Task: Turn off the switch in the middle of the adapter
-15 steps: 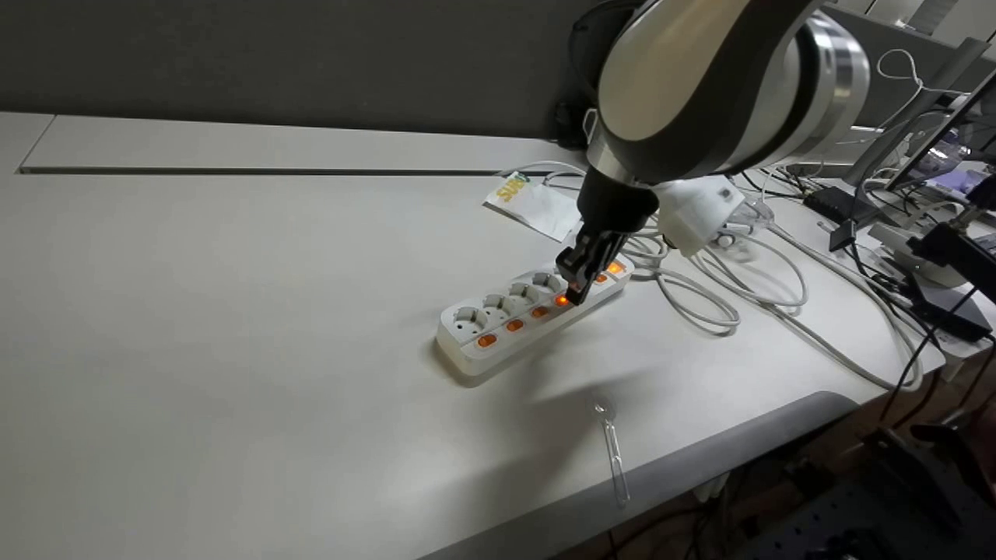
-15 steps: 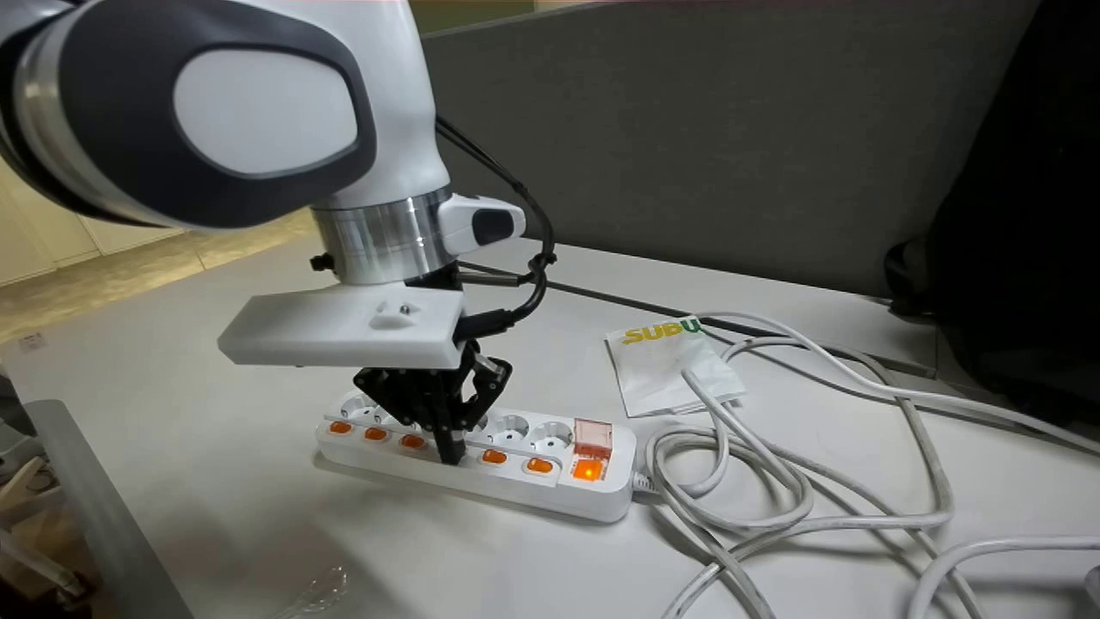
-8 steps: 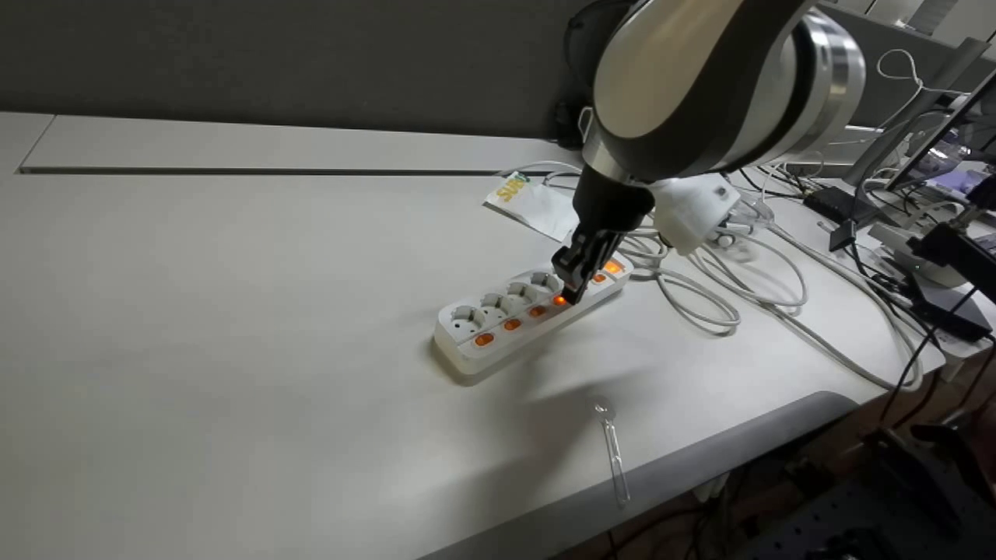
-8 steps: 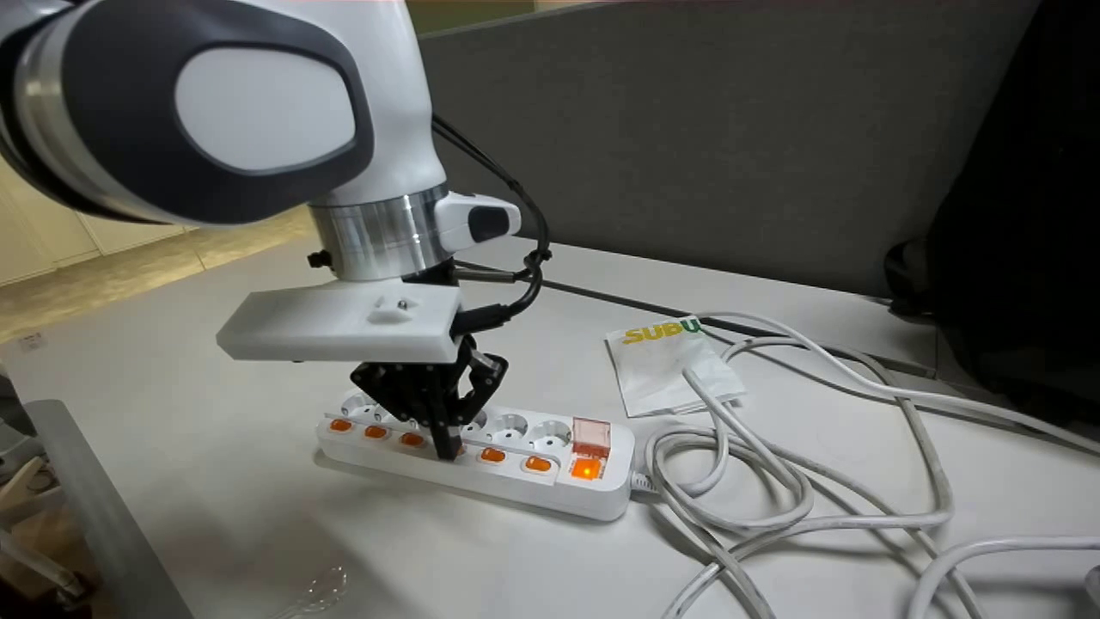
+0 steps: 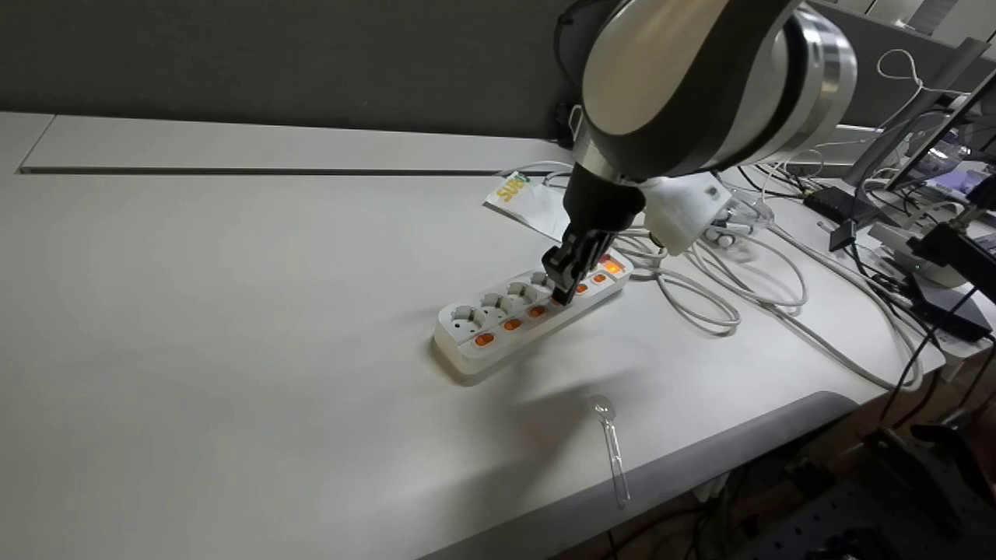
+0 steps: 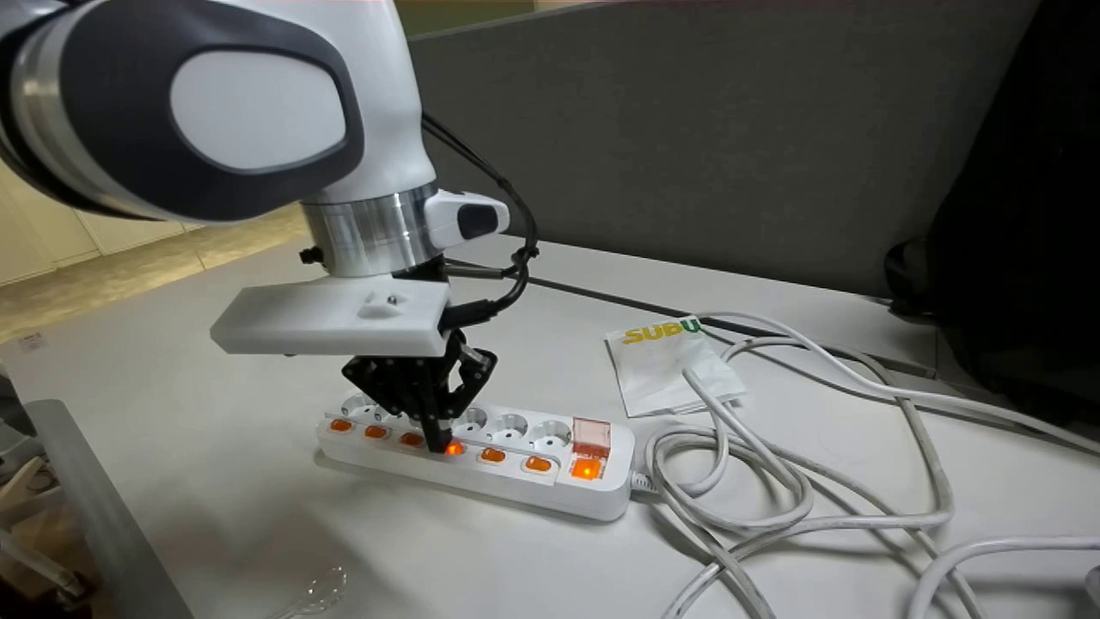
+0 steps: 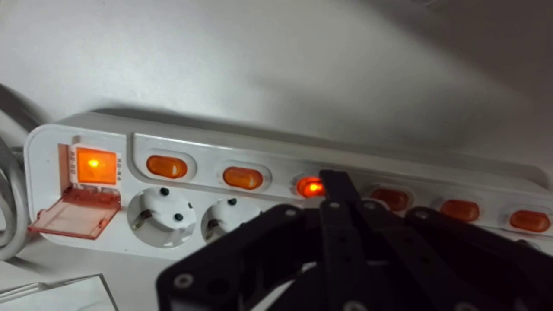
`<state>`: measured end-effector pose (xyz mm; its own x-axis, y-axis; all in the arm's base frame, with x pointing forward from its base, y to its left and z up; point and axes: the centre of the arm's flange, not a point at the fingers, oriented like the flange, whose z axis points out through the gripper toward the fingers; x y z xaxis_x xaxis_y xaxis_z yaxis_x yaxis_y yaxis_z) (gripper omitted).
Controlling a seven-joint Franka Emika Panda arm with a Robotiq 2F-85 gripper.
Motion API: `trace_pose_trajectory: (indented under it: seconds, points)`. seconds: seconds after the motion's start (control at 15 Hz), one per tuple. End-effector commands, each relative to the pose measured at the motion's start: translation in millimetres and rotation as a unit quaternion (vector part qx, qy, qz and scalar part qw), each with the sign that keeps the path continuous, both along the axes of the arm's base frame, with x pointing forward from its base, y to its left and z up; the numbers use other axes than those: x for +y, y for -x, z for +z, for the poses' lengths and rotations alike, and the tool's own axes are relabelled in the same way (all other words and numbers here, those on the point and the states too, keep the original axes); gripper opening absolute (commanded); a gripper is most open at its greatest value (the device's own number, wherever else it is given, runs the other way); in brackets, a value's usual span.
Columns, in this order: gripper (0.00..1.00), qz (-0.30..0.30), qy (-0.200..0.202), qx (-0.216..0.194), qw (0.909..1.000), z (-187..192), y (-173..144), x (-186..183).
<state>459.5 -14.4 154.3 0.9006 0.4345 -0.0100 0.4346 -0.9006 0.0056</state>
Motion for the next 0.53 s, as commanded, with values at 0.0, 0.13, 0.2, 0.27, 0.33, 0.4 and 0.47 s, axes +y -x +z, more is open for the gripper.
trace_pose_trajectory:
  seconds: [0.0,0.13,0.2,0.27,0.33,0.4,0.47]
  points:
    - [0.0,-0.012,-0.001,-0.001,0.9999,8,-2,-2]
    - [0.0,-0.015,0.004,-0.001,0.9999,8,-3,-4]
    - [0.0,-0.018,0.01,-0.003,0.9998,9,-3,-6]
    - [0.0,-0.021,0.014,-0.004,0.9997,9,-4,-8]
    - [0.0,-0.025,0.019,-0.006,0.9995,11,-5,-11]
    - [0.0,-0.028,0.021,-0.006,0.9994,12,-6,-13]
    - [0.0,-0.029,0.026,-0.006,0.9992,12,-7,-15]
